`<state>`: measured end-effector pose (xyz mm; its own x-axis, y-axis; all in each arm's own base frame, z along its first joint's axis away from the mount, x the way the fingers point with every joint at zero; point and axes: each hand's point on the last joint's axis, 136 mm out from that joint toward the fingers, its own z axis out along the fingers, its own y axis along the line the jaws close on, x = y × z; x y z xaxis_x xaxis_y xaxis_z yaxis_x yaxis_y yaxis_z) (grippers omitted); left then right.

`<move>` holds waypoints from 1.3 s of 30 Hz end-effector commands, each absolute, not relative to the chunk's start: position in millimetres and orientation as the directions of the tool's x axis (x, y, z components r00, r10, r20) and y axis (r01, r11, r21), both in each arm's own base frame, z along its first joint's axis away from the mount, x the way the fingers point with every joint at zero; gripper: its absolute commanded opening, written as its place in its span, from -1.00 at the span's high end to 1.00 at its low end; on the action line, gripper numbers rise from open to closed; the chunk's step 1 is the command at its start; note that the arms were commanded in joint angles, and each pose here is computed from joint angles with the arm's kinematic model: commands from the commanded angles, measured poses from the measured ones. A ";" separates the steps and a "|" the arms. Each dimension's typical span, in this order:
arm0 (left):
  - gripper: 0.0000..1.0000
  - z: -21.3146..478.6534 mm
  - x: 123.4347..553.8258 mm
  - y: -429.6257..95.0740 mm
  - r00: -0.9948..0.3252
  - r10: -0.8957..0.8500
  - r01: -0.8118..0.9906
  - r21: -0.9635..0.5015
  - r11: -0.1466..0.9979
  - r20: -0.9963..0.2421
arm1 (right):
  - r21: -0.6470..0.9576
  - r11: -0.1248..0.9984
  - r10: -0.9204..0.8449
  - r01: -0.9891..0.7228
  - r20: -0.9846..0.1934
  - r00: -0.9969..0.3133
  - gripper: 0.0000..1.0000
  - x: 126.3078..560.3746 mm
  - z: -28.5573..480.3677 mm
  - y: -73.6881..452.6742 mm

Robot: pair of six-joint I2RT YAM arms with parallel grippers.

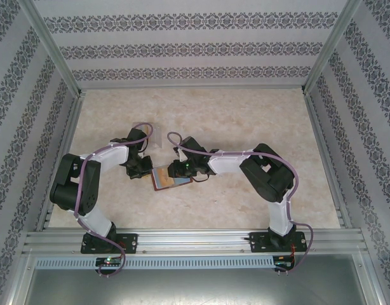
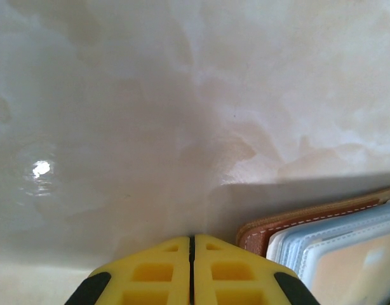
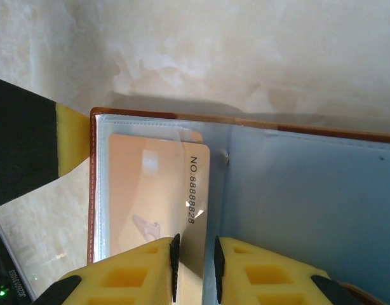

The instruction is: Put the credit cards into the card holder

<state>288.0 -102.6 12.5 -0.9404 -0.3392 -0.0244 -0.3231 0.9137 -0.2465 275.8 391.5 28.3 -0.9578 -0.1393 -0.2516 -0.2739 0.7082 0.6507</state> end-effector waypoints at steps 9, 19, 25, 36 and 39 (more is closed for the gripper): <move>0.81 -9.5 314.8 -129.8 -0.944 -0.323 -0.280 -0.372 0.885 -0.059 | 0.657 0.683 -0.153 -0.321 -0.300 -0.941 0.46 271.4 51.9 409.9; 0.81 -10.3 315.5 -131.2 -0.943 -0.329 -0.287 -0.378 0.880 -0.051 | 0.659 0.675 -0.168 -0.331 -0.300 -0.939 0.57 266.1 52.1 418.3; 0.82 -9.7 316.5 -132.5 -0.943 -0.330 -0.287 -0.385 0.877 -0.050 | 0.659 0.677 -0.174 -0.327 -0.288 -0.942 0.58 263.1 47.5 423.6; 0.83 -9.4 315.9 -131.8 -0.943 -0.330 -0.291 -0.375 0.880 -0.041 | 0.704 0.645 -0.167 -0.298 -0.251 -0.954 0.35 255.9 55.1 431.7; 0.84 -8.1 316.0 -131.1 -0.940 -0.337 -0.295 -0.379 0.877 -0.049 | 0.717 0.635 -0.162 -0.289 -0.243 -0.956 0.33 253.4 60.7 432.2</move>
<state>287.2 -103.0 9.8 -0.9341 -0.3571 0.0026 -0.3465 0.9043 -0.2493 258.8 414.3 40.8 -0.9618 -0.1501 -0.2289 -0.2672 0.6968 0.6656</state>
